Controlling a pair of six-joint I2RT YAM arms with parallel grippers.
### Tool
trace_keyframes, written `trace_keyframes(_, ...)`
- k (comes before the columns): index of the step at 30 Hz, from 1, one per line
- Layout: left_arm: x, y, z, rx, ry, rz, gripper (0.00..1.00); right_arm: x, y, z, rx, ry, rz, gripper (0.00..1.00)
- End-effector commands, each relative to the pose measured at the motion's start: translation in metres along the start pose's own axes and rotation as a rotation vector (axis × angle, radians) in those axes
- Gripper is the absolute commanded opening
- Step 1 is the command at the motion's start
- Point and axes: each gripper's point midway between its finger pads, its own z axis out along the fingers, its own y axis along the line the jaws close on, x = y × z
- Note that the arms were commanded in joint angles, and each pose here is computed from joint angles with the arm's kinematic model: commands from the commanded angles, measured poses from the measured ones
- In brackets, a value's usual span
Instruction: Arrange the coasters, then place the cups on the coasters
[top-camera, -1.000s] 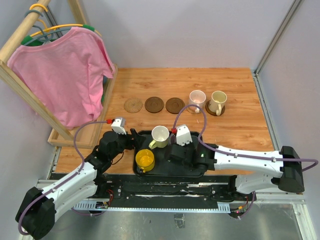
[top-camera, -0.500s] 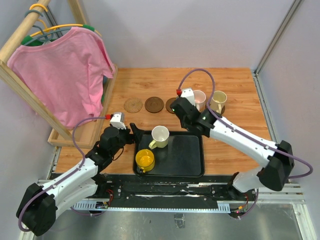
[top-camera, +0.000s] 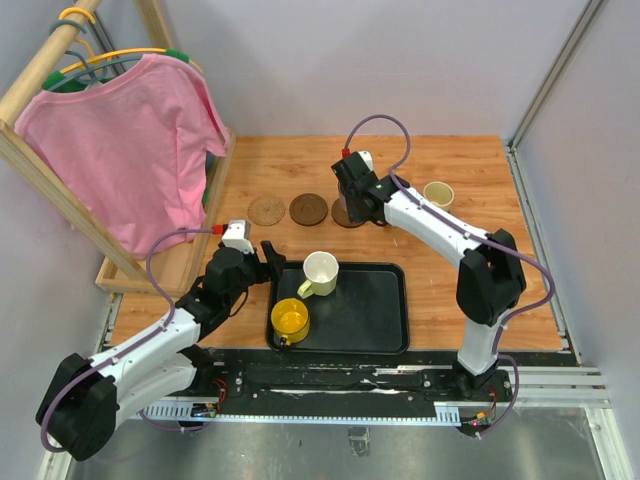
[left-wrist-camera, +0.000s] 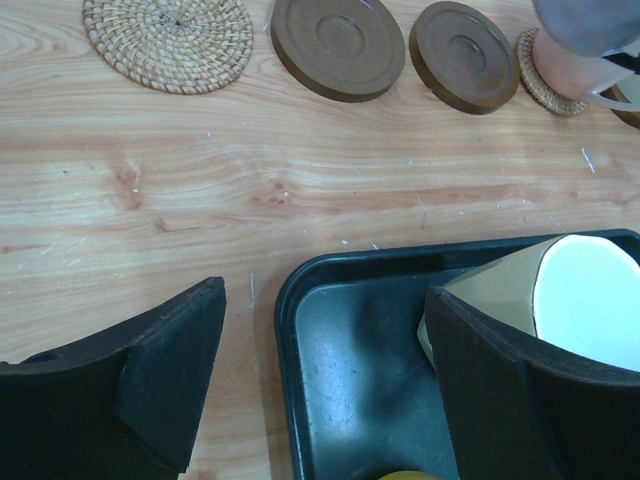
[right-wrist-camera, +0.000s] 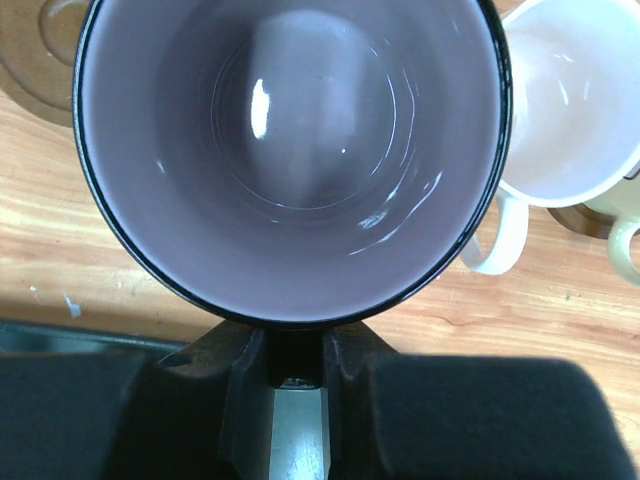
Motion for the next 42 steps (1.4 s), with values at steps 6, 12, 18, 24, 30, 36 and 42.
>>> trace_keyframes(6, -0.005, -0.007, 0.007, 0.014, 0.005, 0.041, 0.85, -0.026, 0.004, 0.028, -0.033, -0.010, 0.083, 0.01)
trace_keyframes(12, 0.003, -0.015, 0.012, 0.053, 0.051, 0.059, 0.85, -0.019, 0.009, 0.048, -0.025, 0.027, 0.118, 0.01)
trace_keyframes(18, 0.007, -0.024, 0.015, 0.095, 0.085, 0.077, 0.85, -0.017, 0.008, 0.061, 0.004, 0.020, 0.162, 0.01)
trace_keyframes(24, 0.009, -0.023, 0.015, 0.094, 0.087, 0.072, 0.85, -0.016, 0.008, 0.070, 0.016, 0.009, 0.194, 0.01)
trace_keyframes(30, 0.011, -0.022, 0.015, 0.092, 0.090, 0.068, 0.85, -0.012, 0.006, 0.076, 0.034, 0.009, 0.200, 0.01)
trace_keyframes(36, 0.011, -0.022, 0.014, 0.092, 0.088, 0.066, 0.85, -0.007, 0.005, 0.080, 0.038, 0.022, 0.196, 0.01)
trace_keyframes(42, 0.012, -0.022, 0.015, 0.092, 0.092, 0.063, 0.85, -0.001, 0.004, 0.084, 0.046, 0.036, 0.189, 0.01)
